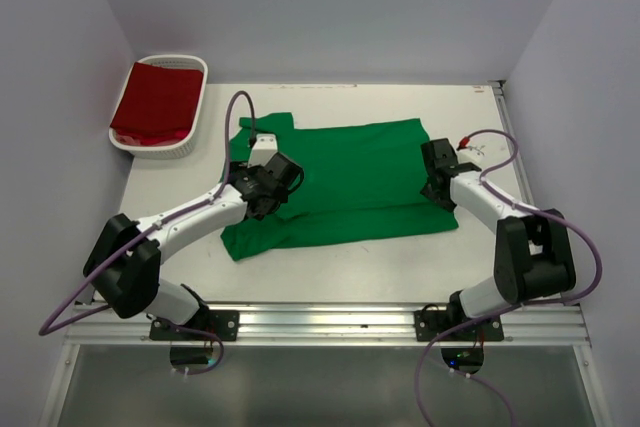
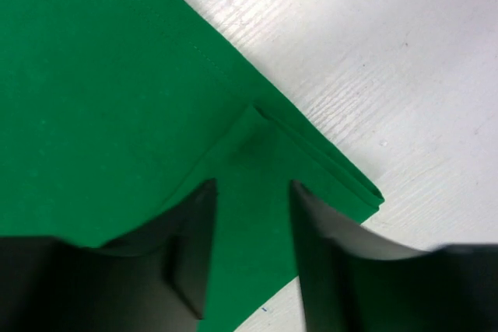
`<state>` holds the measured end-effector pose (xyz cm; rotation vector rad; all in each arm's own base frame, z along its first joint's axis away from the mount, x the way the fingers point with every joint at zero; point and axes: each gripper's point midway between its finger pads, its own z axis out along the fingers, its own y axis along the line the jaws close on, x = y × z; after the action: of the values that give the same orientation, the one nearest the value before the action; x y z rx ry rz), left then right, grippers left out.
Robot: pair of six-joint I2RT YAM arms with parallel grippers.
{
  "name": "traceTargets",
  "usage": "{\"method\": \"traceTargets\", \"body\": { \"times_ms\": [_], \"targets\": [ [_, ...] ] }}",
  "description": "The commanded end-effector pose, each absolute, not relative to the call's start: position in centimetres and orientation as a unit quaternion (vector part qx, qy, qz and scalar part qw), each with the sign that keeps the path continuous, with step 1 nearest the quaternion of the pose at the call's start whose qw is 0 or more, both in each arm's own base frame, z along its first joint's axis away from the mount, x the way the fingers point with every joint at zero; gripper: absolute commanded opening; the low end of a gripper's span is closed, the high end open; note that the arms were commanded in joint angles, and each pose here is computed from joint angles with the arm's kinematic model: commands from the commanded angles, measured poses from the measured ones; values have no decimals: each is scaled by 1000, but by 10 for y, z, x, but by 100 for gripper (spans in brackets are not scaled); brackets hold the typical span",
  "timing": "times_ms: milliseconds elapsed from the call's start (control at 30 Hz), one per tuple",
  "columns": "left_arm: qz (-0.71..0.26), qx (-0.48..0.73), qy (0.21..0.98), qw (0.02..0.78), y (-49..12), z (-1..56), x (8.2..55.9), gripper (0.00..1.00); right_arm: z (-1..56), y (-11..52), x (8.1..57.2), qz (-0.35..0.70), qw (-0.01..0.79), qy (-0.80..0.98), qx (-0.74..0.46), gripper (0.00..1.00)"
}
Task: Fold and stack the t-shirts
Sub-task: Fold the flattened tshirt in 1/3 of the way
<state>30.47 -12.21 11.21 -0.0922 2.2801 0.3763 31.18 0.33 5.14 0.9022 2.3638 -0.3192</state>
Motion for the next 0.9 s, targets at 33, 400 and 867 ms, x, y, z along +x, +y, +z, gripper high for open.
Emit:
{"method": "traceTargets", "body": {
  "times_ms": [33, 400, 867],
  "targets": [
    [135, -72, 883, 443, -119, 134, 315, 100, 76, 6, 335, -92, 341, 874, 333, 58],
    [74, -67, 893, 439, -134, 137, 308, 98, 150, 13, 339, -23, 442, 849, 289, 37],
    [28, -117, 926, 358, -162, 61, 300, 0, 108, 46, 325, 38, 374, 896, 236, 0]
  ]
}}
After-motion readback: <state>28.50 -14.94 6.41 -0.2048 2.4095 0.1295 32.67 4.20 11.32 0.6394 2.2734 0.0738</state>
